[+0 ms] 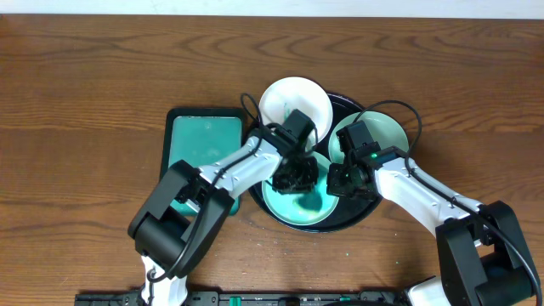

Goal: Clean dirty plates on tray and stack at the side
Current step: 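Carry the sponge with the left gripper onto the front plate, then scrub the front plate with the sponge in the left gripper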

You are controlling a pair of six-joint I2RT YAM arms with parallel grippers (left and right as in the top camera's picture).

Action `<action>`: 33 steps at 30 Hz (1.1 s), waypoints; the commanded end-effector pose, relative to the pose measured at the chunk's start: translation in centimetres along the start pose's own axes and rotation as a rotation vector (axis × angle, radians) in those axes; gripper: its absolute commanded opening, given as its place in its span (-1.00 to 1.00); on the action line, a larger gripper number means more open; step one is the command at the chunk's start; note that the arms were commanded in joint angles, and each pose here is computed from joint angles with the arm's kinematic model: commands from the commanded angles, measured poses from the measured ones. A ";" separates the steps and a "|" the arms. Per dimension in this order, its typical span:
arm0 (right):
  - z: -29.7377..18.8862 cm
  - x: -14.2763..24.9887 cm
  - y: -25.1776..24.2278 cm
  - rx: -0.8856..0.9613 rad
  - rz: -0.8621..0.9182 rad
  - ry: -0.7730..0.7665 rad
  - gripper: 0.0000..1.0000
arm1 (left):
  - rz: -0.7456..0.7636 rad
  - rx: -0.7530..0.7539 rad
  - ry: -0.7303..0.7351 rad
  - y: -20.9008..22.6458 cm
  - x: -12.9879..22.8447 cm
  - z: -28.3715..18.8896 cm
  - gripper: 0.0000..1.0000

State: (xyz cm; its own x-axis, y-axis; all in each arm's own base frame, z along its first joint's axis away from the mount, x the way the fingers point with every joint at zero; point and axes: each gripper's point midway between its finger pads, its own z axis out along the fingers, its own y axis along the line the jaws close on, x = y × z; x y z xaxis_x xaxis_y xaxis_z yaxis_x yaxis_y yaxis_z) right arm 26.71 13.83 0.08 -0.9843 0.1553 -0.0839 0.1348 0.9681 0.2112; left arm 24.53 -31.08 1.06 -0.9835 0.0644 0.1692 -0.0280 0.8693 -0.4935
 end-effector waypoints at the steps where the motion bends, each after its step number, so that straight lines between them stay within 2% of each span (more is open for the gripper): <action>1: 1.4 0.1 -1.3 0.067 0.027 0.004 -0.97 | -0.037 -0.098 0.191 3.1 5.1 3.2 -0.85; 5: 1.4 0.1 -1.3 0.067 0.027 0.004 -0.98 | -0.115 -0.217 0.107 5.9 3.2 2.1 -0.86; 13: 1.4 0.1 -1.3 0.067 0.027 0.004 -0.97 | -0.216 -0.433 -0.163 11.0 -1.7 -2.9 -0.86; 24: 1.4 0.1 -1.3 0.067 0.027 0.004 -0.97 | -0.183 -0.702 -0.375 14.5 -4.5 -8.8 -0.85; 28: 1.4 0.1 -1.3 0.066 0.026 0.004 -0.97 | -0.087 -0.651 -0.381 13.1 -5.7 -8.4 -0.86; 33: 1.4 0.1 -1.3 0.067 0.026 0.004 -0.97 | -0.020 -0.308 -0.216 7.3 -4.3 -4.1 -0.86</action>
State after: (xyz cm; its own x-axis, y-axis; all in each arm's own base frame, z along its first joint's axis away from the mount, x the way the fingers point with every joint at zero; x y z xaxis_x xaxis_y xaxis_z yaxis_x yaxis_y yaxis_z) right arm 26.66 14.59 0.08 -0.9837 0.1673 -0.0656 0.1461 0.9571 0.2501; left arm 29.96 -21.88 1.81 -0.9930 -0.0757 -0.0905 -0.0625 0.9881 -0.1402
